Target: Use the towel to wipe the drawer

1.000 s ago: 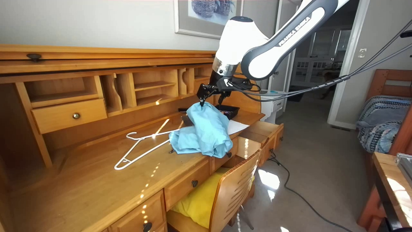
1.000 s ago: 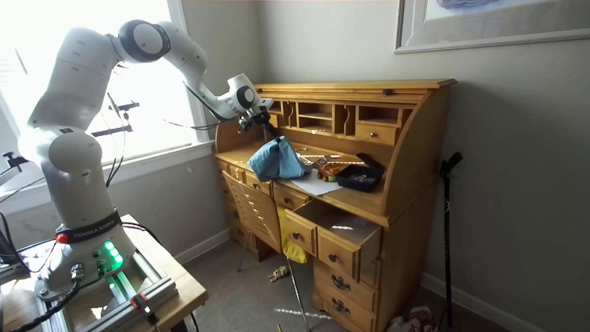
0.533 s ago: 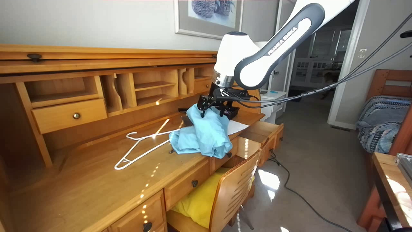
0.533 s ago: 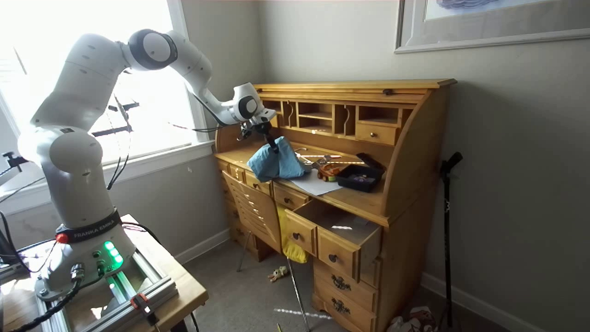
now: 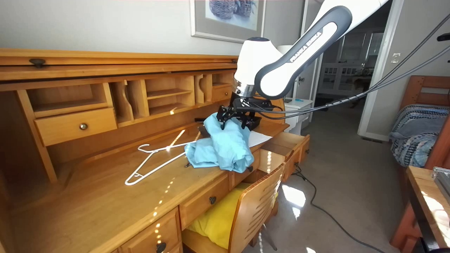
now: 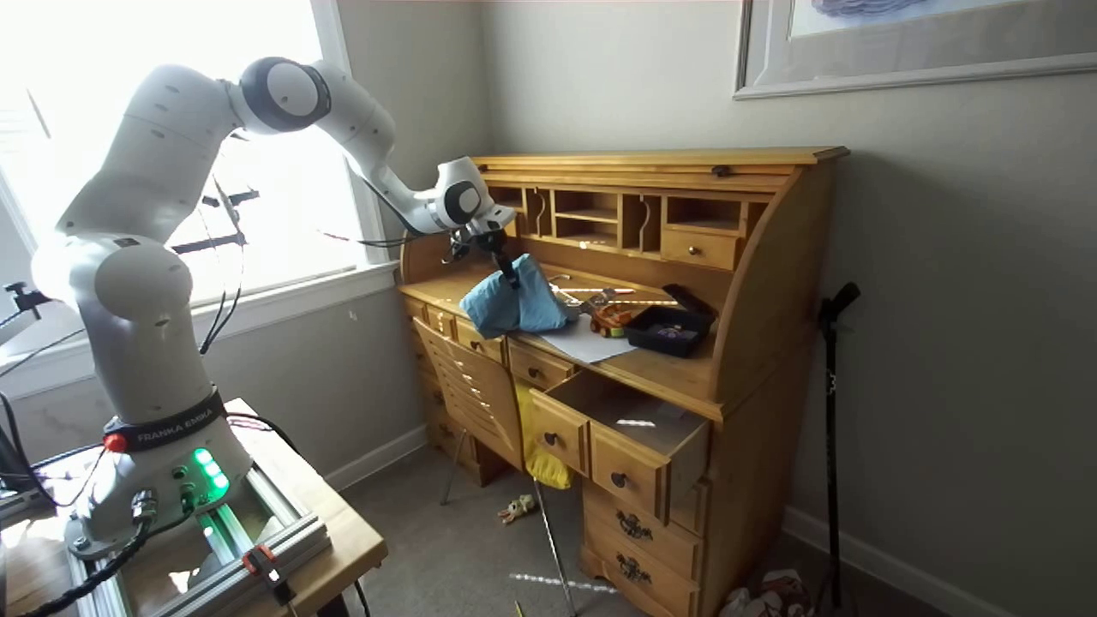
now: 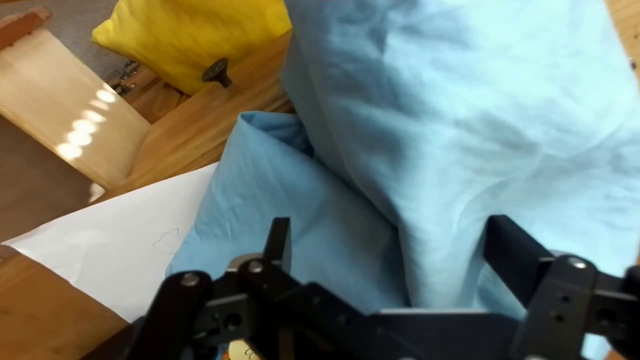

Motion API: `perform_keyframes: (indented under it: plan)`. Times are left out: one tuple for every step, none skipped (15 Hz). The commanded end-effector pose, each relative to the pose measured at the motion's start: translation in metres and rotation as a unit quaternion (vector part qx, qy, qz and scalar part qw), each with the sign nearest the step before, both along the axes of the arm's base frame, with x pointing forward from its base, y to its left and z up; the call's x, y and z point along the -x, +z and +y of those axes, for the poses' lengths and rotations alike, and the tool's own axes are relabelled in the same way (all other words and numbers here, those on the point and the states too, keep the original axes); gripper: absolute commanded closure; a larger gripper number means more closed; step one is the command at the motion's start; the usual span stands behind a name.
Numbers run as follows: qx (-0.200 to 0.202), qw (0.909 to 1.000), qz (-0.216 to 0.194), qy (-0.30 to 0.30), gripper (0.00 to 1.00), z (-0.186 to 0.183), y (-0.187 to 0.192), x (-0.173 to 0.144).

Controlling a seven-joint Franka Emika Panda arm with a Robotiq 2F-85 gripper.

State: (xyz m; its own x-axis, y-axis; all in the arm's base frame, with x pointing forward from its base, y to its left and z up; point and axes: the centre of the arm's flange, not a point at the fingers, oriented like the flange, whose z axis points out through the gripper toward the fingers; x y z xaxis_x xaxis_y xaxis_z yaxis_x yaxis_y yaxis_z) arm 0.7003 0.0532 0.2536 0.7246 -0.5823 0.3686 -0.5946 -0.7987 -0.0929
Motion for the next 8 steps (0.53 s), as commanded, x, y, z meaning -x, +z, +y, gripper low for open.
perform_keyframes:
  plan:
    - [0.018,0.9997,0.007,-0.012,0.0,-0.005,-0.04,-0.026]
    - [0.015,0.9997,0.016,-0.01,0.0,-0.005,-0.051,-0.029]
    - [0.011,0.9997,0.021,-0.004,0.0,-0.002,-0.061,-0.032]
    - [0.008,0.9996,0.027,0.003,0.0,0.002,-0.07,-0.034]
    - [0.008,0.9995,0.03,0.009,0.0,0.008,-0.077,-0.036]
    - [0.007,0.9994,0.03,0.012,0.25,0.014,-0.082,-0.037]
    - [0.006,0.9994,0.03,0.016,0.26,0.019,-0.085,-0.038]
    - [0.005,0.9994,0.028,0.018,0.32,0.023,-0.086,-0.039]
